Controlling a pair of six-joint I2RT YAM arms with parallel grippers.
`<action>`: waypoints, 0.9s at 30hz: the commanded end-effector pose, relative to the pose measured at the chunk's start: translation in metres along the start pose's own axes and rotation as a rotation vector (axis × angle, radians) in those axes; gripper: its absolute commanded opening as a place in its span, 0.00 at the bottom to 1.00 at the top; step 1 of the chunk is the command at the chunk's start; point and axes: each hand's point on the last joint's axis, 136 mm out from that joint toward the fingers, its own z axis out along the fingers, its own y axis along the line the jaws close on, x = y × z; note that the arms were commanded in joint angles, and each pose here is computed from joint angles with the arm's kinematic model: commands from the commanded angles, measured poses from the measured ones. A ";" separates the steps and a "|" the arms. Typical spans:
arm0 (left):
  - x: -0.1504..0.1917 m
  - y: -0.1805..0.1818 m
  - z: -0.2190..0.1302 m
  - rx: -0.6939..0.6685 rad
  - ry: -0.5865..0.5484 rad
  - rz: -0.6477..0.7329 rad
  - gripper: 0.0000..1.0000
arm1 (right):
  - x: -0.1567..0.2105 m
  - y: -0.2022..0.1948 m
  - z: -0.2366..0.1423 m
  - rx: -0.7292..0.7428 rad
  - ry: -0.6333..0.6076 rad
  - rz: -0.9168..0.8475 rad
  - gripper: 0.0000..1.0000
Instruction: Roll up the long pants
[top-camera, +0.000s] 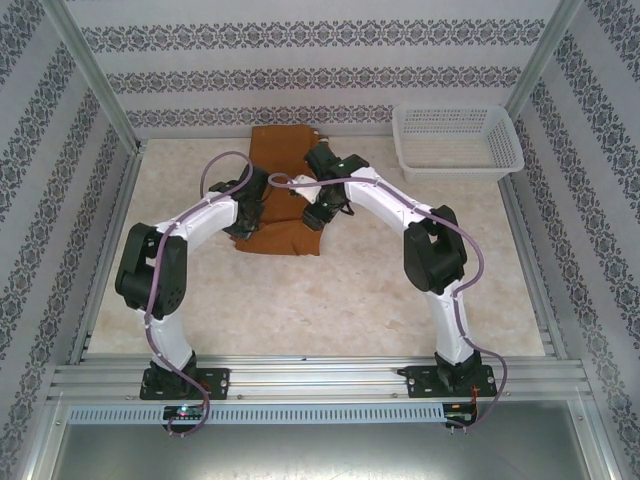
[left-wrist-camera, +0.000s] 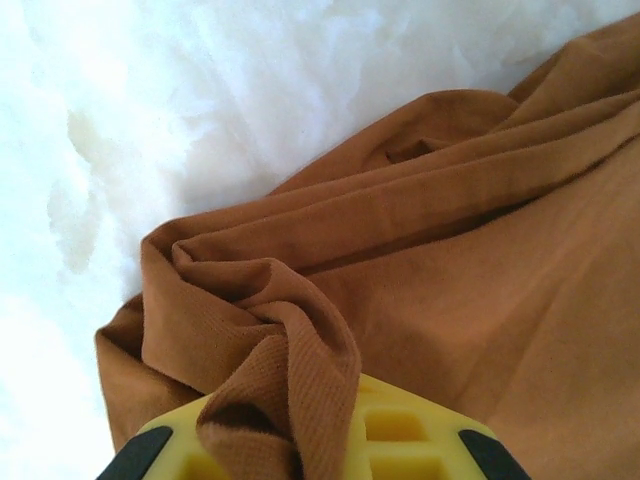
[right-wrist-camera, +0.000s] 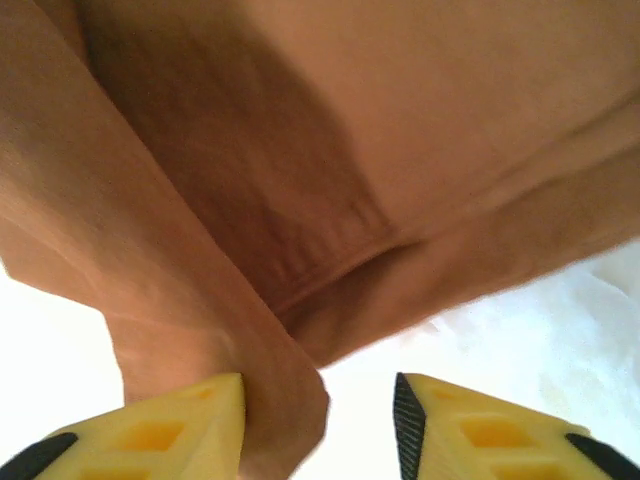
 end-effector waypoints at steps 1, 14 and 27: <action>-0.015 0.015 0.013 -0.099 -0.039 0.033 0.11 | -0.014 -0.005 -0.058 0.110 -0.090 -0.017 0.51; -0.023 0.004 0.034 -0.126 -0.016 0.043 0.12 | 0.012 0.096 -0.016 0.247 -0.069 -0.312 0.70; -0.021 -0.001 0.037 -0.107 0.018 0.045 0.12 | -0.001 0.090 0.029 0.389 -0.028 -0.496 0.72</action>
